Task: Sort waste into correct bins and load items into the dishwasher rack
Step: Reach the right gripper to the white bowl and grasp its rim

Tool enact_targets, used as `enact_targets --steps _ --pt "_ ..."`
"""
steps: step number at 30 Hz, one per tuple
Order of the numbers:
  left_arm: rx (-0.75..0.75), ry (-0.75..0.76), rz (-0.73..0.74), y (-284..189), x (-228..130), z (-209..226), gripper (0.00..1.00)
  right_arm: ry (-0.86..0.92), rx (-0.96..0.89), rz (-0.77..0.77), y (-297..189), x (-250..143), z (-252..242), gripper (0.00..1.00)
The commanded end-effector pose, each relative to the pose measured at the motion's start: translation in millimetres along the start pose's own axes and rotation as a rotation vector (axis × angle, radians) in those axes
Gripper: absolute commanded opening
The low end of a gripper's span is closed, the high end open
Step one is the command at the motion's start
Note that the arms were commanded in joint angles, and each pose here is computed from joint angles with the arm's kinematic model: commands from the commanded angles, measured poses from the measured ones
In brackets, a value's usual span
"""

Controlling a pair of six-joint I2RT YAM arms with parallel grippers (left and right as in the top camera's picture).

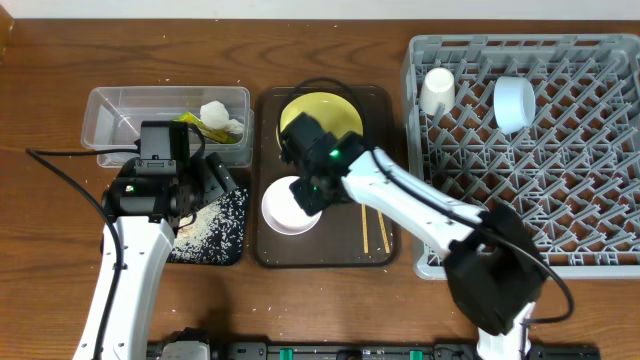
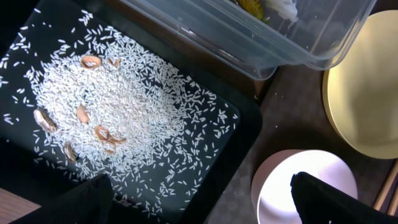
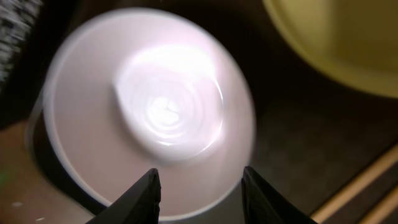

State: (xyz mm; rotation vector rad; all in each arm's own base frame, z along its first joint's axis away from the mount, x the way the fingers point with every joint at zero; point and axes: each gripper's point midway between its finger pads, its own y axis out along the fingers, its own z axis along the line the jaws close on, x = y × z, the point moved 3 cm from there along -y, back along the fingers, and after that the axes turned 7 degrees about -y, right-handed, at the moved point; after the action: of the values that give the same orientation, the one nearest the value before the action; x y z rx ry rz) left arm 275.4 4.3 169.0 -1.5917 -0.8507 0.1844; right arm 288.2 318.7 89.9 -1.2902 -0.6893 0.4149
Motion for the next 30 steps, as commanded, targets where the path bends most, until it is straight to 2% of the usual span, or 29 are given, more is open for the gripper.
enact_targets --steps 1,12,21,30 --pt "0.006 -0.004 -0.010 -1.7 3.5 0.6 0.94 0.032 -0.050 0.050 17.3 -8.9 -2.2 0.41" --pt "0.006 -0.004 -0.010 -1.7 3.5 0.6 0.94 0.039 -0.051 0.054 20.5 -8.7 -2.5 0.40" --pt "0.005 -0.004 -0.010 -1.7 3.4 0.5 0.94 0.032 -0.121 -0.092 -33.3 18.9 -14.2 0.40" --pt "0.006 -0.004 -0.010 -1.7 3.5 0.6 0.94 0.102 -0.150 0.018 -9.2 -9.0 -29.3 0.41"
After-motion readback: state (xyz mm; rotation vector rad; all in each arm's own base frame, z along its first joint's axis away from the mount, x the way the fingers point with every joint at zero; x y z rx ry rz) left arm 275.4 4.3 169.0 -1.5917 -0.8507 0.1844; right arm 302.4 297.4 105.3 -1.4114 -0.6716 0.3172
